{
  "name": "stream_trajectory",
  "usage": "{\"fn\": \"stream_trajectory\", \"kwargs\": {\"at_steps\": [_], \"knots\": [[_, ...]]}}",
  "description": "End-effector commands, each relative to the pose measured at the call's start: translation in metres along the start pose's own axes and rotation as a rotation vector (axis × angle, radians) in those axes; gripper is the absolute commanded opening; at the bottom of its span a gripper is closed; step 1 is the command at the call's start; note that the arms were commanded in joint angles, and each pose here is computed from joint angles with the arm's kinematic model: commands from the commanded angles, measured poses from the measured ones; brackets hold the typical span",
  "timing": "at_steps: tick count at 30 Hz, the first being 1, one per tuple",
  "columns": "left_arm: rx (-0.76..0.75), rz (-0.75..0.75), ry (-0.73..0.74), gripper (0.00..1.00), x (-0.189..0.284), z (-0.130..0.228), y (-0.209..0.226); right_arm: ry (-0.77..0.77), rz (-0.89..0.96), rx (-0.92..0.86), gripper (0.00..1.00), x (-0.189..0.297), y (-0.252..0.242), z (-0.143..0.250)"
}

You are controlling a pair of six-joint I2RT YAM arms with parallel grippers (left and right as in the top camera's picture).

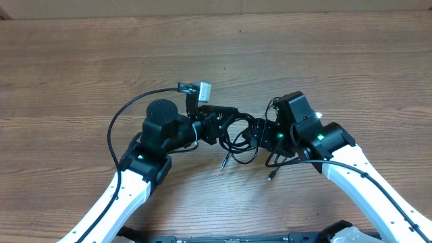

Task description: Untangle cables

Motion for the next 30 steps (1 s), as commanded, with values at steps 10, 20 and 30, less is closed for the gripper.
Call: {"fn": "stream_trajectory", "kwargs": {"at_steps": [10, 20, 30], "knots": [[-0.027, -0.069, -0.063, 0.04, 0.022, -0.028, 0.01, -0.067, 0.127, -0.034, 0.72, -0.015, -0.031, -0.012], [-0.171, -0.06, 0.0, 0.04, 0.018, -0.016, 0.014, 0.013, -0.219, 0.114, 0.47, 0.004, 0.038, -0.008], [-0.213, -0.011, -0.016, 0.04, 0.018, -0.021, 0.004, 0.028, -0.432, 0.175, 0.04, 0.035, 0.076, -0.001]]}}
Point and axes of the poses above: each gripper's point midway between its finger pads, its own x axis back along the fingers, its own y axis along the line the jaws close on, z = x × y, the point moved 1 cm from there along x, back along the fingers, and after that the axes turned 3 degrees about x, right-handed, at the moved point
